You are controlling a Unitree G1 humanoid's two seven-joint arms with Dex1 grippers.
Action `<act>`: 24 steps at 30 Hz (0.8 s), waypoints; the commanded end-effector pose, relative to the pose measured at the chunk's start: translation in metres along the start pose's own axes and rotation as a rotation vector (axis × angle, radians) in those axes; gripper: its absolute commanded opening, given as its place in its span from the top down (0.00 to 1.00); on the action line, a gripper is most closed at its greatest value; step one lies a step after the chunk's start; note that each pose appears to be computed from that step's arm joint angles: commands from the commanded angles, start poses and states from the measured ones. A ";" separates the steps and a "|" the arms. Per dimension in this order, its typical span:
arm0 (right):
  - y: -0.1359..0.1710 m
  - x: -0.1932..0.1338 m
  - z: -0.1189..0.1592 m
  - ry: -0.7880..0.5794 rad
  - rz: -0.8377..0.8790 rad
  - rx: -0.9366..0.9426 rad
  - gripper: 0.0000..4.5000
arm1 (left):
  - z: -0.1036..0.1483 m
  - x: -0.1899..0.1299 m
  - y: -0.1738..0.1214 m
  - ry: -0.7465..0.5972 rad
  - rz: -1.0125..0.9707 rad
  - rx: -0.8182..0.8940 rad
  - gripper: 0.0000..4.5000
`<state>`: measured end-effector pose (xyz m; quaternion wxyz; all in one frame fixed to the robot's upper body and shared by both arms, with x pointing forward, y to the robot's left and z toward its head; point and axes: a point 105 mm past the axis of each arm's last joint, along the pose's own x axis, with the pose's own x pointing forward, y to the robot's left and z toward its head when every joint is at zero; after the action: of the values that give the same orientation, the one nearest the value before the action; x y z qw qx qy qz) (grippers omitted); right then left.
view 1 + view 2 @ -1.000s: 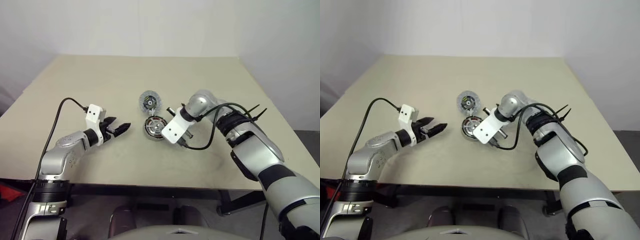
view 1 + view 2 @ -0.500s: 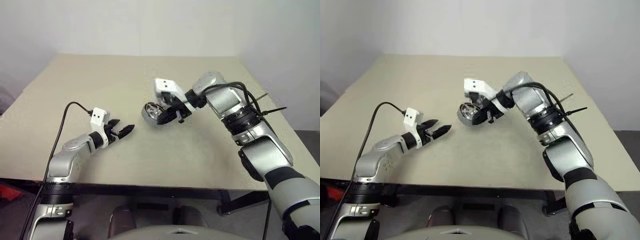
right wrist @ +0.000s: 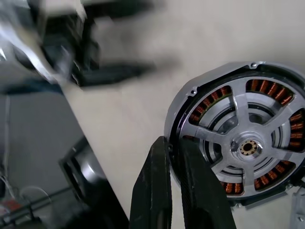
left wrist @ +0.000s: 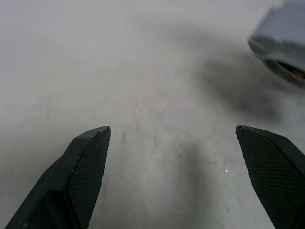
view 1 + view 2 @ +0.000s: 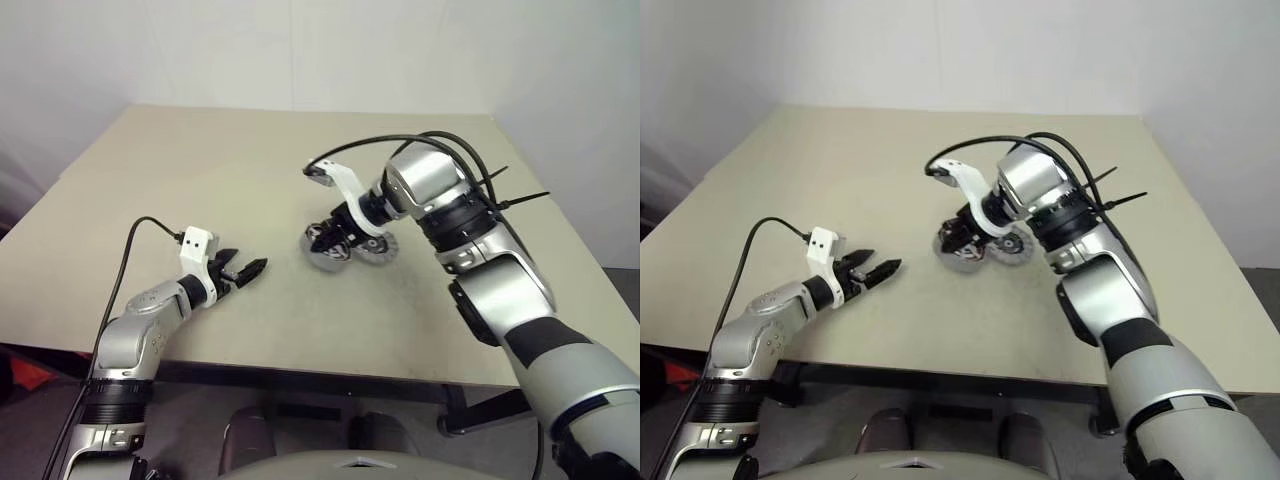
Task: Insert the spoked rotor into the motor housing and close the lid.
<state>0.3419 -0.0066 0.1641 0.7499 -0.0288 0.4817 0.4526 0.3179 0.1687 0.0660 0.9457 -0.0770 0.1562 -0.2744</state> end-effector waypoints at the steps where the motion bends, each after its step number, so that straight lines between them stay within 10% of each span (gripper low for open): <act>1: 0.012 -0.010 0.027 -0.099 -0.012 0.020 1.00 | 0.012 -0.005 -0.002 -0.036 0.003 0.035 0.00; 19: -0.015 0.016 0.011 -0.186 -0.215 0.193 1.00 | 0.016 -0.020 0.008 -0.031 0.055 0.049 0.00; 24: -0.013 0.019 0.007 -0.165 -0.212 0.156 0.65 | 0.017 -0.021 0.010 -0.035 0.061 0.050 0.00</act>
<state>0.3583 -0.0025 0.1368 0.8232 0.0258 0.4673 0.3214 0.3084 0.1875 0.0675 0.9529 -0.0641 0.1645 -0.2465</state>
